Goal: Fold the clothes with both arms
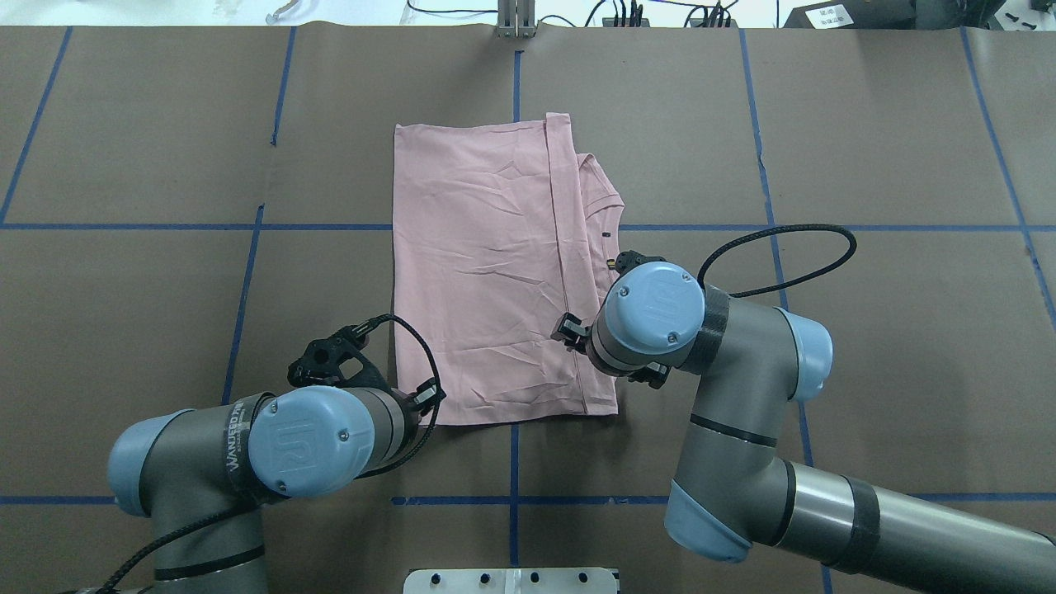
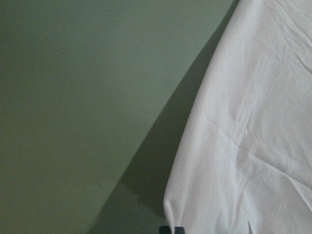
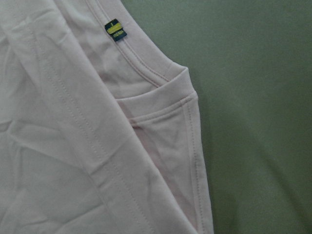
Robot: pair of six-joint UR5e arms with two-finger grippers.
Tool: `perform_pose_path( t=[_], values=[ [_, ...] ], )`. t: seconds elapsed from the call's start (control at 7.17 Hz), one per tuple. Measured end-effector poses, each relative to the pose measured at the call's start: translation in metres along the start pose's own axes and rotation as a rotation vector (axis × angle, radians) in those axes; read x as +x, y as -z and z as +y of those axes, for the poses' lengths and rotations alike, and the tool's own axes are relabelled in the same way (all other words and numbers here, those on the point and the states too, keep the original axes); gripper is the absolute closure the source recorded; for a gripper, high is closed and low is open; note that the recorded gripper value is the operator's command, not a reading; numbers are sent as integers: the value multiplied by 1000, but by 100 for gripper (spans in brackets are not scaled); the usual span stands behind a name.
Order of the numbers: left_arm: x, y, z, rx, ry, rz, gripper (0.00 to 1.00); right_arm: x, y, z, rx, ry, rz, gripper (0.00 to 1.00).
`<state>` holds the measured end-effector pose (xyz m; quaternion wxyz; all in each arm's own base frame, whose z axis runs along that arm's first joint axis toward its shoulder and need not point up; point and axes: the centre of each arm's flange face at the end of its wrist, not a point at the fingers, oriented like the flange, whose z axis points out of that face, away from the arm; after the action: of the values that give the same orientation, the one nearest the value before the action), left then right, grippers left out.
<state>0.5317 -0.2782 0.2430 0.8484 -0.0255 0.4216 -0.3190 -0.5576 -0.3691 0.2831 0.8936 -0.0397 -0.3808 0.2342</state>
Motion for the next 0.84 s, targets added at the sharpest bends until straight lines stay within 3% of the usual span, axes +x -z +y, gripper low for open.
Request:
perform_pose_path(
  t=[0.84],
  values=[
    [-1,0,1,0,-1,-1,100,8,-10,2,-2,0,24,9]
  ],
)
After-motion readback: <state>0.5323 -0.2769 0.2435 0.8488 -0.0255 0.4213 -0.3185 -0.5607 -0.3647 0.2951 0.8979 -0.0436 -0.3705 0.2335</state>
